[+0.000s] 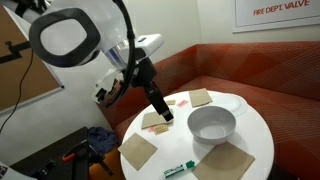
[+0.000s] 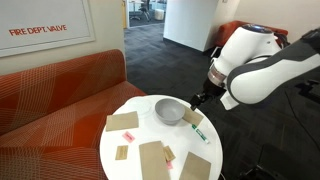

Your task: Take the marker out of the bowl and put it on the table

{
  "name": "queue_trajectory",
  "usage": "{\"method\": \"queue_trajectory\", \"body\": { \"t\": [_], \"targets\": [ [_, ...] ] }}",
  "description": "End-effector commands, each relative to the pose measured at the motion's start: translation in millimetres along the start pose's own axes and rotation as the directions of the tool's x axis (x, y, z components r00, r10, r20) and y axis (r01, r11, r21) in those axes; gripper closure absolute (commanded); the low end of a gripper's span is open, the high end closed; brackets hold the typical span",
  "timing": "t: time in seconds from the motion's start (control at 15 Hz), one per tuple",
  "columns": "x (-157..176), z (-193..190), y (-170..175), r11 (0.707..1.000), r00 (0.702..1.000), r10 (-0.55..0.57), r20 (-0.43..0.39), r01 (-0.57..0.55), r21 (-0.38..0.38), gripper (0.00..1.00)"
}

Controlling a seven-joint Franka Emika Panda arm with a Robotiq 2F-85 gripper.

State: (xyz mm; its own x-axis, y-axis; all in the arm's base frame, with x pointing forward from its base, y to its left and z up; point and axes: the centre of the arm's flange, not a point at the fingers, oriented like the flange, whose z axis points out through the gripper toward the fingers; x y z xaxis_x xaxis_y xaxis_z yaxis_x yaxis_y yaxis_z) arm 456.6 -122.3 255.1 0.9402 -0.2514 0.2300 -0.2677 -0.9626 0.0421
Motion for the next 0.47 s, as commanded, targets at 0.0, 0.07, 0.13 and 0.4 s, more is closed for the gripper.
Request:
{"method": "queue_trajectory", "body": {
  "t": [0.0,0.07,0.13,0.4],
  "targets": [
    [0.5,-2.6,0.2,1.0,1.0,-0.002,-0.004,0.002,0.0,0.0],
    [0.3,-3.7,0.3,1.0,1.0,-0.002,-0.005,0.002,0.0,0.0],
    [-0.3,-3.6,0.4,1.0,1.0,-0.002,-0.004,0.002,0.0,0.0],
    [-2.0,-2.6,0.4,1.0,1.0,-0.002,-0.001,0.002,0.0,0.0]
  ]
}}
